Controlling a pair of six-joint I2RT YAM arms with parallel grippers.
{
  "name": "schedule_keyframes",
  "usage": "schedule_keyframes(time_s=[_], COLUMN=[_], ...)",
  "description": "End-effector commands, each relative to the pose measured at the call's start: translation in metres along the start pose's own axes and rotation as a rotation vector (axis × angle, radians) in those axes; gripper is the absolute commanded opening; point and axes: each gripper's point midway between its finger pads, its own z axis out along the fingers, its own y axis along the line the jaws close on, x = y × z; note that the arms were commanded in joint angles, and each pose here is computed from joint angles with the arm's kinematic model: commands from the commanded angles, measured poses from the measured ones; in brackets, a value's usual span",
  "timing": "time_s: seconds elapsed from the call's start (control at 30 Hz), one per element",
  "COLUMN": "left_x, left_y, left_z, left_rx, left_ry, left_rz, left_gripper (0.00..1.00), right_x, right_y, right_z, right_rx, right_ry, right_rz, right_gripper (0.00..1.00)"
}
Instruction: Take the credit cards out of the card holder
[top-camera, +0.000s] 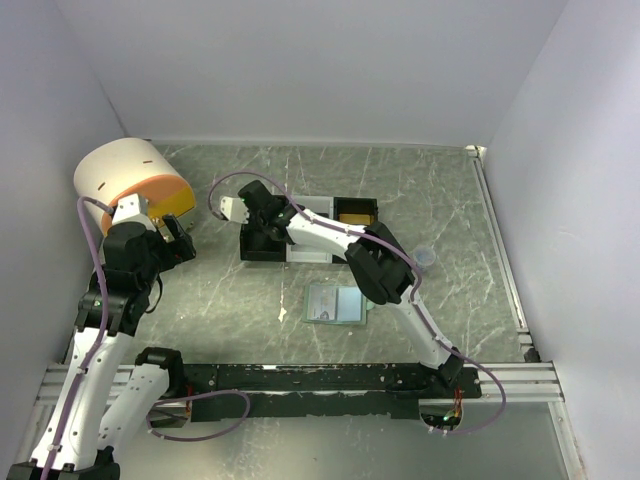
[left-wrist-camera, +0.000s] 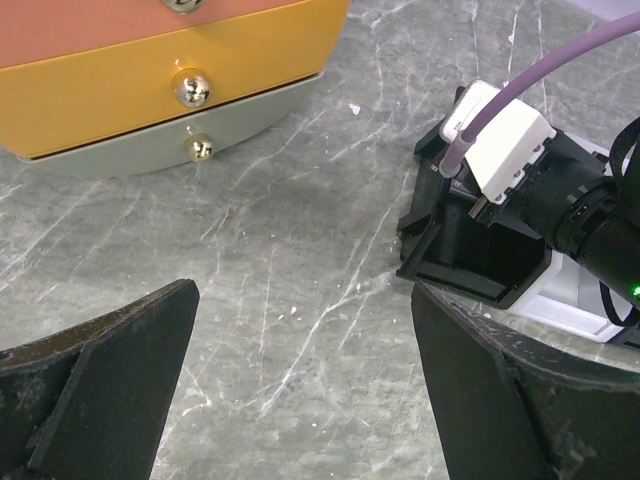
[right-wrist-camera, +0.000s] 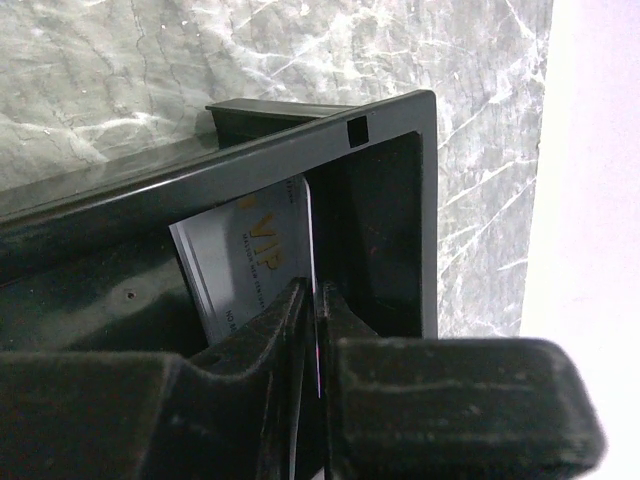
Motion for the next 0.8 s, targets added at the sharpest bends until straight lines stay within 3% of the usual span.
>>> schedule_keyframes(time_s=[0.0,0.53,0.77], left_x=[-0.004,0.0,0.0], left_y=[0.0,-0.003,-0.004], left_z=[-0.001,0.003,0.004], left_rx=[0.005,0.017,0.022], left_ry=[-0.011,0.008,0.013], left_rz=[0.012,0.02,0.022], left_gripper=[1.0,1.0,1.0], right_x=[0.006,0.014,0.016], right_y=[0.009,0.018,0.017], right_z=[0.005,0.0,0.0], right_rx=[-0.025,-0.072,-0.075], right_ry=[0.015,0.038,0.042], right_rz=[-0.009,-0.006,0.008], right_gripper=[0.11,0.37,0.4])
